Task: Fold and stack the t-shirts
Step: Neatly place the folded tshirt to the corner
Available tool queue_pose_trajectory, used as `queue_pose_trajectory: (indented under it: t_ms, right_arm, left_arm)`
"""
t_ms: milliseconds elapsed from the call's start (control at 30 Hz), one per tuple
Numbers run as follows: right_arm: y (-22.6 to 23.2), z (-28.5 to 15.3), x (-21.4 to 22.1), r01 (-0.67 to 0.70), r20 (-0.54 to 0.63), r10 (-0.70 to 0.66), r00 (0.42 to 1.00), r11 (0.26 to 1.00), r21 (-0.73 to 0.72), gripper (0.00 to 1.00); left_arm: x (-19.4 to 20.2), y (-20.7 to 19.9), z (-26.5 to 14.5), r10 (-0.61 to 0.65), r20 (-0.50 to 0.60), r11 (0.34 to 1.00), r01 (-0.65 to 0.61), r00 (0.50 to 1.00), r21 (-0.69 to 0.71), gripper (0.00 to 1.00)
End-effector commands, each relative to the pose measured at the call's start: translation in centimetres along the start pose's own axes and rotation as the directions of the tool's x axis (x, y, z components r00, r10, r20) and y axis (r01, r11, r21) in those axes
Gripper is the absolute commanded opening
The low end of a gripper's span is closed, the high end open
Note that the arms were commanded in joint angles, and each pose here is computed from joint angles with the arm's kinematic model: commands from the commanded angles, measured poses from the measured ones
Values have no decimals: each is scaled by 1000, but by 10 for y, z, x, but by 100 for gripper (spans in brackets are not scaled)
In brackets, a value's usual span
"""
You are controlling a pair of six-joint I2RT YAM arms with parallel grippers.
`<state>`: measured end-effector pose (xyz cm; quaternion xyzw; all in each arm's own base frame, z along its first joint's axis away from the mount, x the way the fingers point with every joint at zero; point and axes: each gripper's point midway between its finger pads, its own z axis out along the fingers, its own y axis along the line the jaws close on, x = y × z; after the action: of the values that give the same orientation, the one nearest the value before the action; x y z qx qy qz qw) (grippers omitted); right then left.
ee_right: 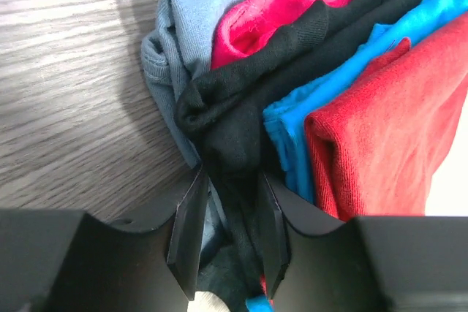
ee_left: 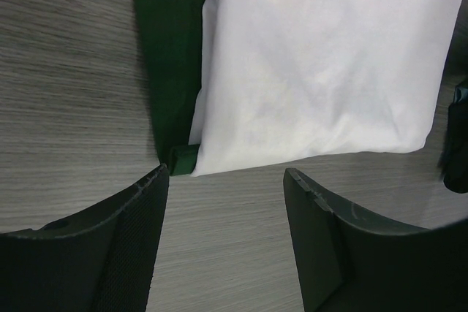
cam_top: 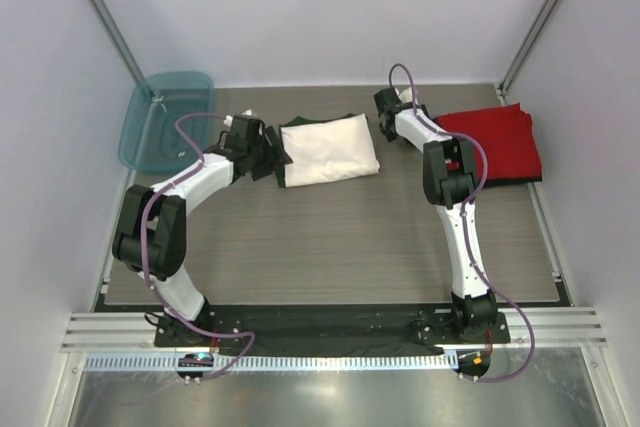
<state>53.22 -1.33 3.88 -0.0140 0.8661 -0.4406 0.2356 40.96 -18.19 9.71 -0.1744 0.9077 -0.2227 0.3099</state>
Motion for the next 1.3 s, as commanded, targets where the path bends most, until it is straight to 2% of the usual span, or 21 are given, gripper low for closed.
queue_pose_trajectory:
  t_ms: [0,100,133,167,200,433,633,700,733,767,800,933,1033,1133,1167,1267]
  right_arm:
    - [-16,0,-2,3,-14,-2,1000,998,57,39]
    - [-14,1,-2,5,-20,-4,1000,998,62,39]
    - [-14,1,-1,7,-24,-5,1000,998,61,32]
    - [-13,0,-1,9,-26,-8,1000,998,55,11]
    - [-12,-1,-2,-17,-24,19,1000,999,49,1]
    - [3,-62,-34,-86,80,94,992,991,-100,1]
    - [34,-119,-60,-155,103,206,973,918,-365,1]
    - [42,-129,-68,-166,98,230,968,884,-437,8]
    - [41,-132,-71,-191,90,258,962,871,-452,39]
    - [40,-135,-74,-209,89,278,957,864,-457,54]
    - [37,-138,-78,-230,87,302,949,854,-466,58]
    - [18,-172,-99,-277,106,416,903,754,-596,63]
    - [-5,-188,-107,-328,107,487,867,718,-614,65]
    - [-8,-198,-108,-335,95,513,853,677,-655,69]
    - [-10,-208,-111,-326,85,527,846,637,-698,70]
    - [0,-206,-108,-335,44,560,827,554,-762,73]
  left_arm:
    - [-13,-12,-3,8,40,999,-9,999,39,65]
    - [-14,-12,-4,10,43,999,-11,999,40,65]
    - [-14,-11,-4,12,44,999,-14,999,34,65]
    - [-16,-11,-5,11,48,999,-13,999,34,65]
    - [-15,-11,-4,13,47,999,-14,999,33,65]
    - [-14,-9,-2,12,40,999,-13,999,29,65]
    - [-15,-7,-1,12,46,1000,-13,999,24,65]
    - [-15,-5,1,14,45,1000,-15,999,19,65]
    - [-16,-5,1,16,45,1000,-17,999,20,65]
    - [-15,-5,1,18,43,1000,-19,999,19,65]
    - [-16,-4,2,22,46,1000,-23,999,16,65]
    - [-19,2,3,33,61,999,-33,998,-9,67]
    - [-24,5,1,39,84,999,-38,996,-16,71]
    - [-31,-2,-1,42,104,998,-46,994,37,74]
    - [-34,-5,-1,42,119,998,-48,992,45,79]
    - [-39,-4,5,55,126,998,-60,990,36,83]
